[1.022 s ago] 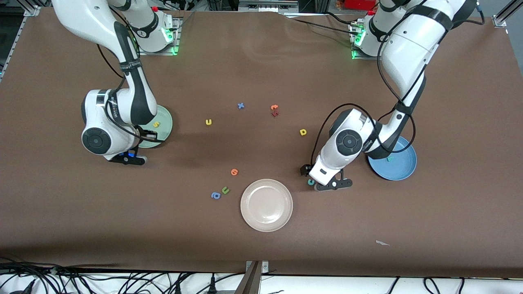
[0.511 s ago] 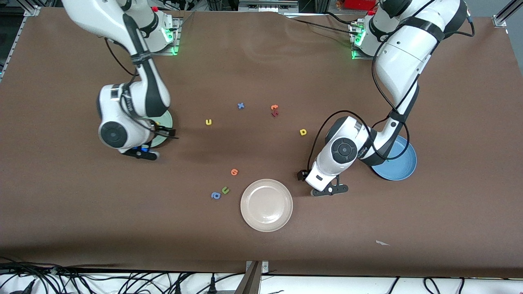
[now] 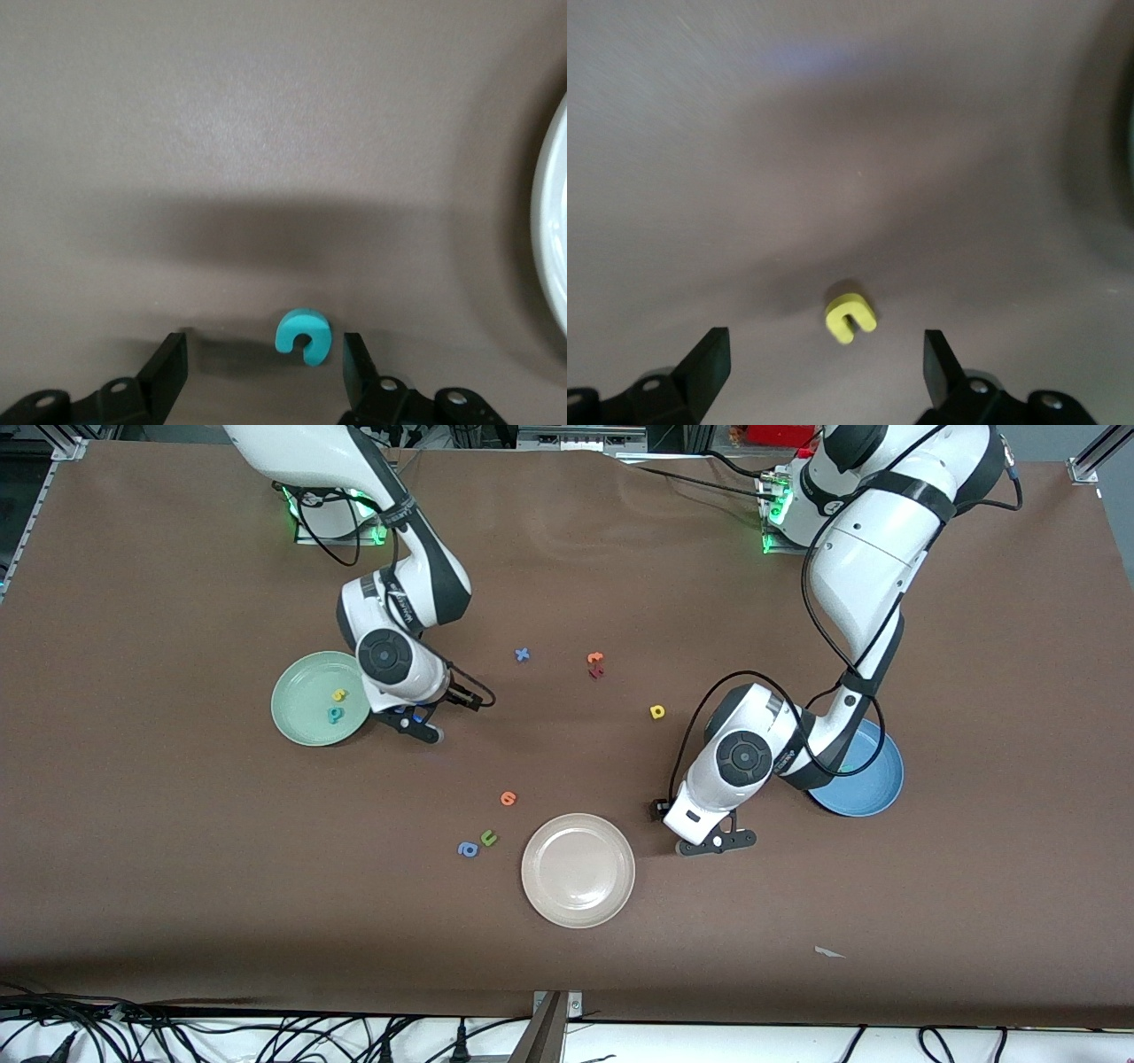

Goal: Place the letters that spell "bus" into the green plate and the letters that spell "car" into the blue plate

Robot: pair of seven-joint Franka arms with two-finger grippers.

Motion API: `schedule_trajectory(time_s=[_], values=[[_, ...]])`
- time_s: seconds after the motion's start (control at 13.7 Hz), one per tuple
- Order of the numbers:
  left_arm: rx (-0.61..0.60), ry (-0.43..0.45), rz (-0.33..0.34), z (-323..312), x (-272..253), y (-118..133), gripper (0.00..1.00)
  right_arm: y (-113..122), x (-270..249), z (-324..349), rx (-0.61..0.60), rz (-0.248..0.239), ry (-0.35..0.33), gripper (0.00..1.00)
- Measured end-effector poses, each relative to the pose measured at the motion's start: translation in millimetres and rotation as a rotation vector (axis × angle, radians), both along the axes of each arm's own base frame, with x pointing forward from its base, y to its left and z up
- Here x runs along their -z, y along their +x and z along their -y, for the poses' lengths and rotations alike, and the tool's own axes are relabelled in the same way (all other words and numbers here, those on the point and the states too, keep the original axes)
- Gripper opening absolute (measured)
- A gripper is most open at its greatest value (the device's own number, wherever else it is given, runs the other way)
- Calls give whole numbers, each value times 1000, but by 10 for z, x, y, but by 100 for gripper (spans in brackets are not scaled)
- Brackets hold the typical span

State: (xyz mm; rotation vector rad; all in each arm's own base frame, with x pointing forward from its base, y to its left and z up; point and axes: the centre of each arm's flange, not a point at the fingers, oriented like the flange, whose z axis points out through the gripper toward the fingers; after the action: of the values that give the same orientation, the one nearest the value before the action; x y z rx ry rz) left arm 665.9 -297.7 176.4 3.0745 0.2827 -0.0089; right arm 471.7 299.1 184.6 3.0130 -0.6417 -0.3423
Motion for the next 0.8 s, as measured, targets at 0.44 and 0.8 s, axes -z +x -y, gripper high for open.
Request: schedule_trajectory(time_s=[0.44,0.8], values=[[-9,-2,4,123,56,5,69,-206,123,129,6,32,4,69],[-23,2,5,105,30,36,45,-209,119,127,6,38,7,50]])
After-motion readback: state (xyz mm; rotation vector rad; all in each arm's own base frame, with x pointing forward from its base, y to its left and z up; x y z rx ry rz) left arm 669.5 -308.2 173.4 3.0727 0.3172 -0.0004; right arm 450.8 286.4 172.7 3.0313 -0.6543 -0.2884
